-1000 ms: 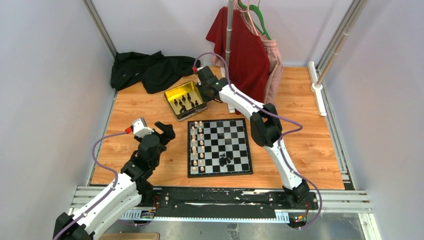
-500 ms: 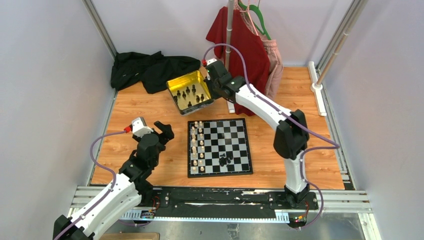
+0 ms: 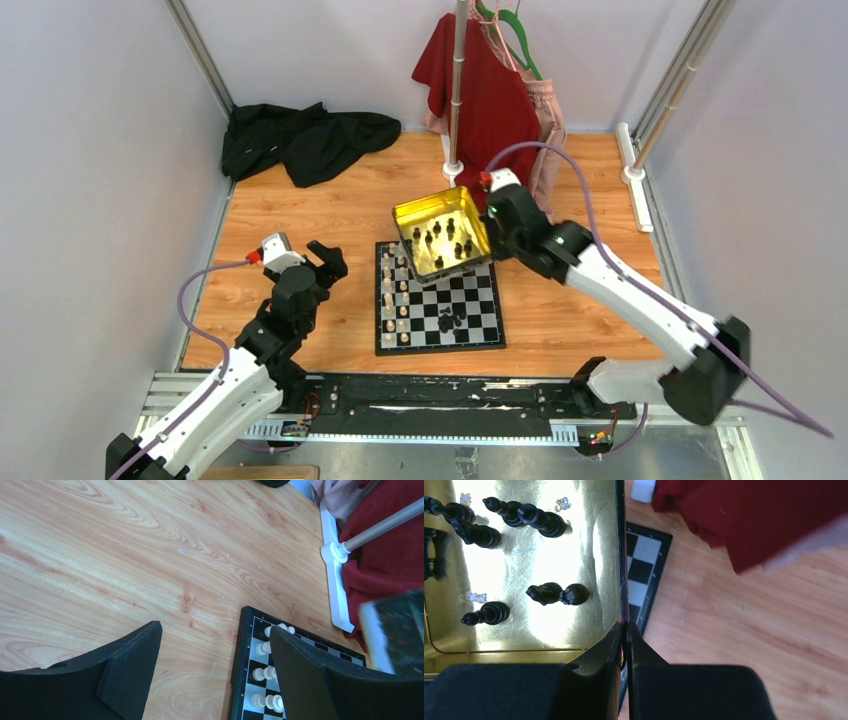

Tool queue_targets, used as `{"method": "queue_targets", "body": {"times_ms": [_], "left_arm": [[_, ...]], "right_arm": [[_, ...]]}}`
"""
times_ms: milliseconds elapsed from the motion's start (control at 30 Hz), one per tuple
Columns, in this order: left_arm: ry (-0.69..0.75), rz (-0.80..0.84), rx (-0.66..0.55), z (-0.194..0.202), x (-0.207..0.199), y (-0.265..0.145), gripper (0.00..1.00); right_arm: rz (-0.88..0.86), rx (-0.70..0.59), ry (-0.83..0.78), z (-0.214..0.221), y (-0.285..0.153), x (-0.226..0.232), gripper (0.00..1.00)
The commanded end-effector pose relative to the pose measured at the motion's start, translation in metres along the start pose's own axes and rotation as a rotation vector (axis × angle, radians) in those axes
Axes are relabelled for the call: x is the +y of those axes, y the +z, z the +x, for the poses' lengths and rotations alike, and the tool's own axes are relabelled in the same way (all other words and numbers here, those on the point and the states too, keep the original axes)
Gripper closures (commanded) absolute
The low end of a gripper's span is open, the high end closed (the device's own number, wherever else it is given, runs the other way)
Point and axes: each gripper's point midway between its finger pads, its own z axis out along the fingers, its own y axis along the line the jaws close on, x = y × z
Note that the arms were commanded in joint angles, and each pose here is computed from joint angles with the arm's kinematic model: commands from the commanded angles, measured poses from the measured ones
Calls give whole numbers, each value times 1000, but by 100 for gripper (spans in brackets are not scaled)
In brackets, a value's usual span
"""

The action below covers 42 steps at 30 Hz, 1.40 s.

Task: Set up the chess pieces on the board
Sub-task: Place the storage box at the center of the board.

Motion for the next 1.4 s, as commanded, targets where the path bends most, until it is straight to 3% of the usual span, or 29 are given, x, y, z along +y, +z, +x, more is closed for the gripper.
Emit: {"method": "queue_targets", "body": {"times_ms": [0, 267, 567, 1000, 1367], "left_arm": [[-18, 17, -27, -15, -10, -2, 15], [-25, 38, -12, -9, -12, -1, 15], [-37, 63, 1, -4, -19, 2, 16], [-71, 93, 6, -5, -30, 5, 16], [-59, 69, 9, 2, -28, 12, 16]], "right_arm": [[64, -51, 112, 23, -40, -23, 100], [248, -31, 207, 75, -83, -74, 100], [482, 39, 328, 123, -95, -117, 100], [542, 172, 500, 164, -75, -156, 100], [511, 213, 571, 157, -28, -171, 100]]}}
